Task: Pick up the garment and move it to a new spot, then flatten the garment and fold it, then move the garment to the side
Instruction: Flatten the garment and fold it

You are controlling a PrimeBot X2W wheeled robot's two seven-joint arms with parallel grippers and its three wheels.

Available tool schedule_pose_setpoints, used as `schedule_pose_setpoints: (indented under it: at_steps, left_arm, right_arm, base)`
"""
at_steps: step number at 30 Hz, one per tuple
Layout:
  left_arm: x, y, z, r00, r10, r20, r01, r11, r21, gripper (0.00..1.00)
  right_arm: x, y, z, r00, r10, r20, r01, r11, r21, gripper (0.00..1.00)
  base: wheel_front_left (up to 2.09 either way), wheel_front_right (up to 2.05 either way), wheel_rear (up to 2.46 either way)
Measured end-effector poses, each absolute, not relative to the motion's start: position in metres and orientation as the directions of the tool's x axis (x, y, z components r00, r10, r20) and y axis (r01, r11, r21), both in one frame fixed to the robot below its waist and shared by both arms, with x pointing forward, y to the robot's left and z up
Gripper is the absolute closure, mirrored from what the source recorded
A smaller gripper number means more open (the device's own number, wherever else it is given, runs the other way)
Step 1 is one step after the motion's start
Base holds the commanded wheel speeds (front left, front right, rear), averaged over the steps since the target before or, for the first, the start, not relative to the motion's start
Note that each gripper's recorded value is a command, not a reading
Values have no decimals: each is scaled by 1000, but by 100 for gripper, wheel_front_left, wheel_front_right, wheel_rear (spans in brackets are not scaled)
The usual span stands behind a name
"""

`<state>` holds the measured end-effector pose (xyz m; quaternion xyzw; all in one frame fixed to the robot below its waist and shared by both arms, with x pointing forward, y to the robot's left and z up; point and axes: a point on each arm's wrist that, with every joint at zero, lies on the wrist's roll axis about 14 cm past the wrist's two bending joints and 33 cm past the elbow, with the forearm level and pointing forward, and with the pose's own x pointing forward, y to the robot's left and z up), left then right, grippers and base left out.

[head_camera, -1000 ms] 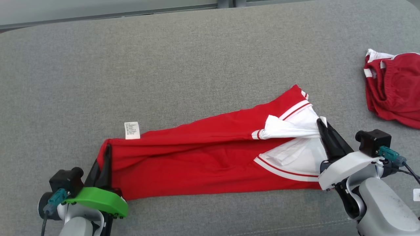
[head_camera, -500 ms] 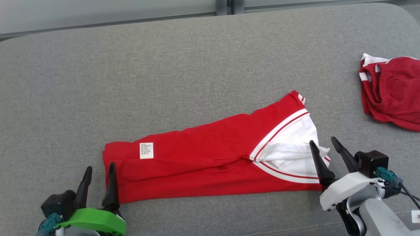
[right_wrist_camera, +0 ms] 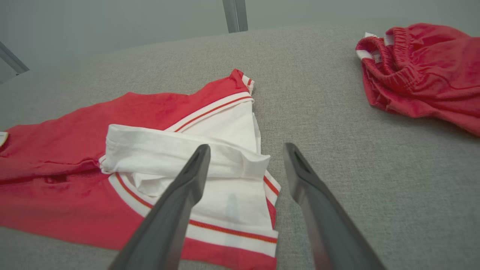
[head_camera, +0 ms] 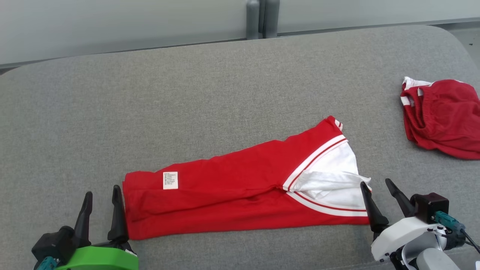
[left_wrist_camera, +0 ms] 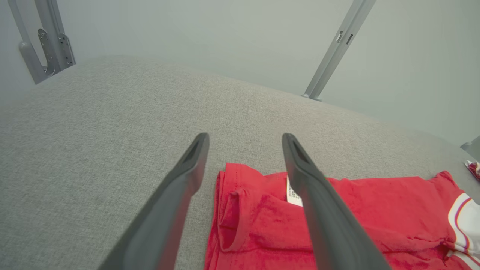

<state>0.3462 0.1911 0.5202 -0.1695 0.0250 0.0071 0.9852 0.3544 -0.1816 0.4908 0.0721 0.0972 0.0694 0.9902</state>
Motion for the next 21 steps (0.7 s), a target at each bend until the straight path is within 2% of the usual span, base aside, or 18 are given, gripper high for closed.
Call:
schedule_pose_setpoints:
  at_steps: [13, 21]
  left_arm:
    - [335, 185, 549, 999, -2, 36, 13, 952, -305, 0]
    - [323, 194, 551, 999, 29, 41, -17, 961, -276, 0]
  right_arm:
    - [345, -184, 516, 977, 156, -142, -137, 981, 135, 0]
    - [357, -173, 524, 969, 202, -145, -187, 976, 110, 0]
  base:
    - [0, 0, 0]
    - [0, 0, 0]
